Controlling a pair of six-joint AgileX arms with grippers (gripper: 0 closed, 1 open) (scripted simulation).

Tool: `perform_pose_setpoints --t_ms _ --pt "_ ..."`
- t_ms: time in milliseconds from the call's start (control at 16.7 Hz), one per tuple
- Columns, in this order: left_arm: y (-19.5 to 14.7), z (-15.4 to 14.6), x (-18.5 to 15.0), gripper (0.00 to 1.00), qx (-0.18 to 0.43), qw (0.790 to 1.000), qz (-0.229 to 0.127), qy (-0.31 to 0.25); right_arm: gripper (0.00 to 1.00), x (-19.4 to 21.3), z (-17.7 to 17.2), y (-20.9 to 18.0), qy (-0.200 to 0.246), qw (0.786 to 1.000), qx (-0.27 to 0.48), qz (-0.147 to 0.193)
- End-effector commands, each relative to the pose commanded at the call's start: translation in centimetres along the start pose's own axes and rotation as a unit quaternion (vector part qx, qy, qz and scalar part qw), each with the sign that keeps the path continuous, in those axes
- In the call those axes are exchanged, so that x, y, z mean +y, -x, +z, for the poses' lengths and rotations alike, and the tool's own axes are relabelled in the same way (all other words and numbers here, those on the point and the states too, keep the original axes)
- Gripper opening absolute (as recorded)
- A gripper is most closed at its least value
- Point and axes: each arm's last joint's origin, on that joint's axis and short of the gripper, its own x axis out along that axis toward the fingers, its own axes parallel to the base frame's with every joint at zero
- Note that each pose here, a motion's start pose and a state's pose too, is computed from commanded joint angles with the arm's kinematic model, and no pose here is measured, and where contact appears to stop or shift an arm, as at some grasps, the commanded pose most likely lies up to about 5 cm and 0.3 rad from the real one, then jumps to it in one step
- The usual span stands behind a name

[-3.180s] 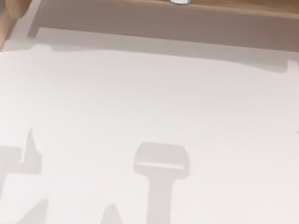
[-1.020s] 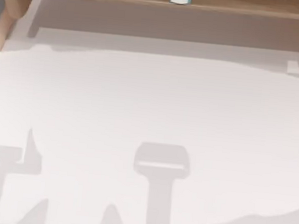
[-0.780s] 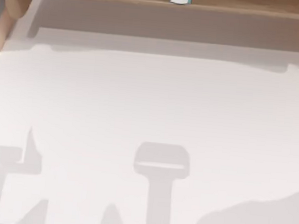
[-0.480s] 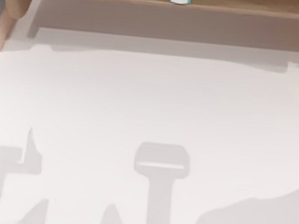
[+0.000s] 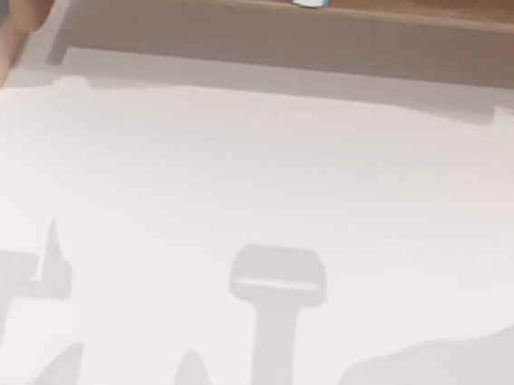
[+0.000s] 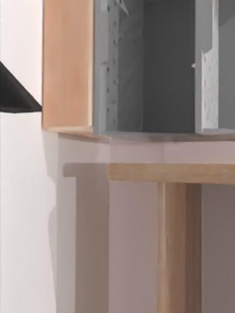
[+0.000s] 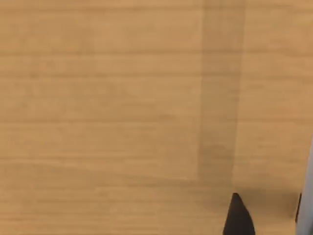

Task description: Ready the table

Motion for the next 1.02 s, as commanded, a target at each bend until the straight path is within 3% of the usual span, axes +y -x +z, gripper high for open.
perform_pose_setpoints --t_ms 360,840,900,1020 --pt "0.0 0.0 0.0 1.00 0.000 1.000 0.000 0.000 0.98 0.0 0.0 0.0 0.000 1.000 0.000 0.000" --pt "0.0 0.0 0.0 1.00 0.000 1.000 0.000 0.000 1.00 0.0 0.0 0.0 0.000 1.000 0.000 0.000" --pt "0.0 0.0 0.0 1.00 0.000 1.000 0.000 0.000 1.00 1.4 -0.2 0.8 -0.013 1.000 0.006 0.025" --pt "0.0 0.0 0.0 1.00 0.000 1.000 0.000 0.000 1.00 1.2 0.0 0.8 -0.016 1.000 0.004 0.025"
